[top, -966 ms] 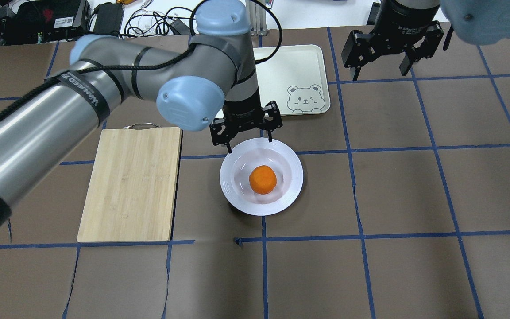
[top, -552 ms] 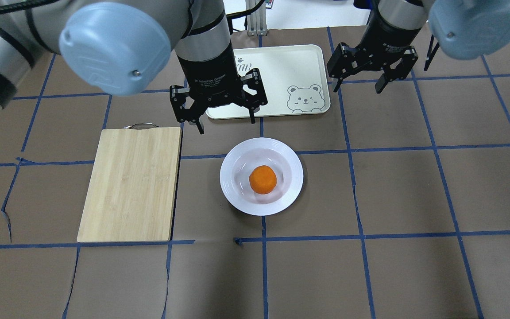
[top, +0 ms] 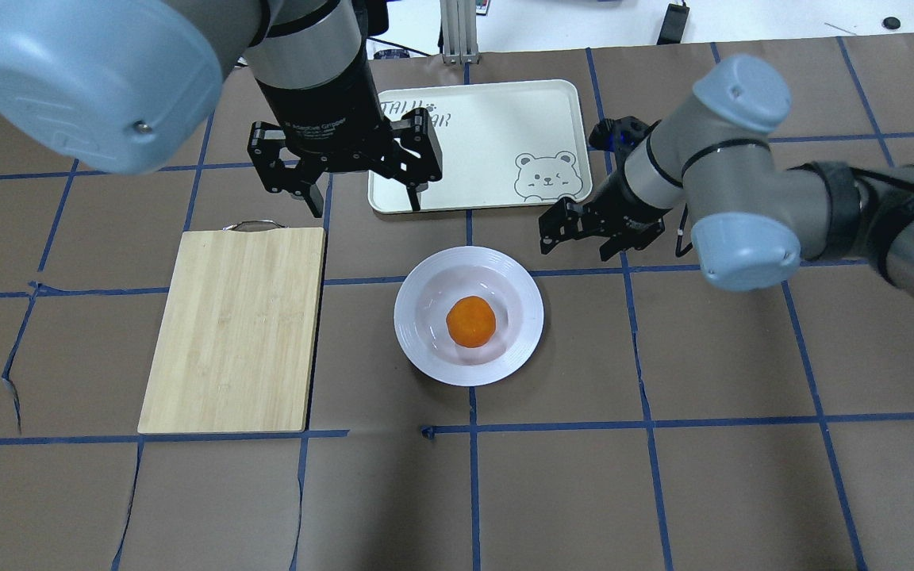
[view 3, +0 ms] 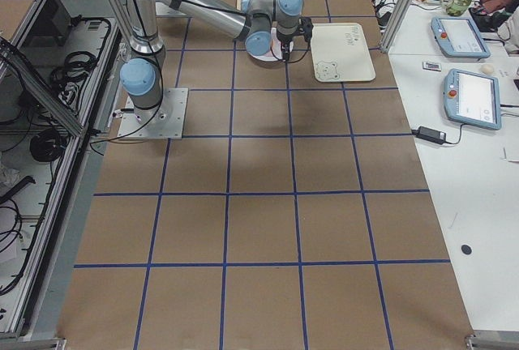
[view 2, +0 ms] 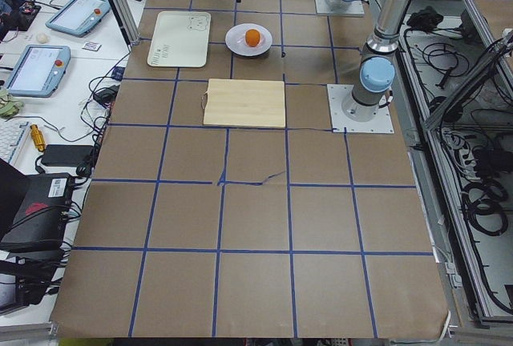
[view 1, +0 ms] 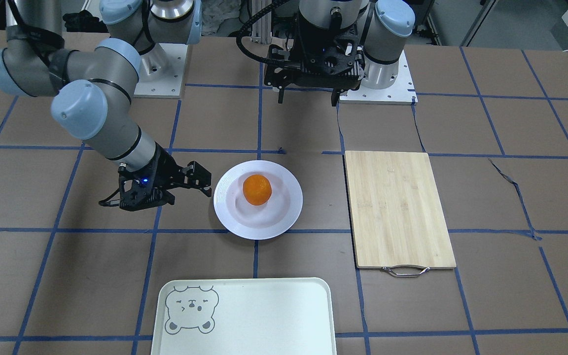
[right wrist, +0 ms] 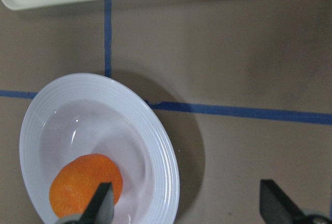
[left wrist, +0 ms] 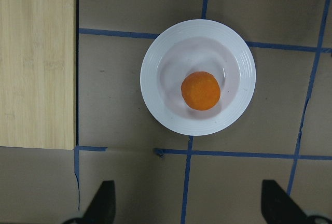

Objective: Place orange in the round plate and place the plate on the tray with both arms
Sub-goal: 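Raise the left gripper back toward rest while the right gripper reaches to the bowl rim, then grip the bowl rim nearest the right gripper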

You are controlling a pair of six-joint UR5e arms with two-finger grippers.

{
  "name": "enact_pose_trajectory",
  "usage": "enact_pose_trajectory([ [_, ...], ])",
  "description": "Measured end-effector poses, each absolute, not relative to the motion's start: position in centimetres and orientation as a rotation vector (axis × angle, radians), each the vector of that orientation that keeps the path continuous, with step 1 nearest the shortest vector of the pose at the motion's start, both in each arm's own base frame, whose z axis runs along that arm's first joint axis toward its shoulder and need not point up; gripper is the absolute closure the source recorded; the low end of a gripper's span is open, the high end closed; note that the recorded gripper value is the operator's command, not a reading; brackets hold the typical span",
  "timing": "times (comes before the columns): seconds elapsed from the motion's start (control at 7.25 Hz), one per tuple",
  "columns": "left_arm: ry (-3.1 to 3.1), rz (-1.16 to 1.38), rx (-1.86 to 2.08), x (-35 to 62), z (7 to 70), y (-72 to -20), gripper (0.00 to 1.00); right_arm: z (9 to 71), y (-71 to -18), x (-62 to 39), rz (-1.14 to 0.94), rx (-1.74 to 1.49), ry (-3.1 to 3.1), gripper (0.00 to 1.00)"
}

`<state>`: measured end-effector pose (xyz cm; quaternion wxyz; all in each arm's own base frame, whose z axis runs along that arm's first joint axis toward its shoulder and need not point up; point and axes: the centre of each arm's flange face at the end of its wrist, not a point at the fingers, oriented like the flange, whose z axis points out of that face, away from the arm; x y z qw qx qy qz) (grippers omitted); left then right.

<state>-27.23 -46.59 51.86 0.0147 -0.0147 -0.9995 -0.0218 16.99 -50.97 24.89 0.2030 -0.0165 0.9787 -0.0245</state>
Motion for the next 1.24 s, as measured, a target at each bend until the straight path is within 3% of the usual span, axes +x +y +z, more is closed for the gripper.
enact_pose_trajectory([
  [0.28,-3.116,-0.056,-0.126,-22.1,51.7,-47.3,0.02,19.3,-49.3,18.1,-0.100,0.024,2.660,0.00],
  [0.69,-3.111,0.049,-0.127,-17.5,50.6,-47.1,0.00,17.1,-48.0,19.9,-0.047,0.084,2.545,0.01],
  [0.97,-3.113,0.073,-0.124,-16.9,50.5,-46.6,0.00,16.6,-47.8,20.1,-0.036,0.086,2.539,0.16],
  [1.1,-3.113,0.073,-0.123,-16.9,50.5,-46.5,0.00,16.4,-47.8,20.1,-0.031,0.088,2.540,0.35],
  [1.24,-3.114,0.073,-0.124,-16.8,50.5,-46.5,0.00,16.4,-47.7,20.1,-0.026,0.091,2.539,0.45],
])
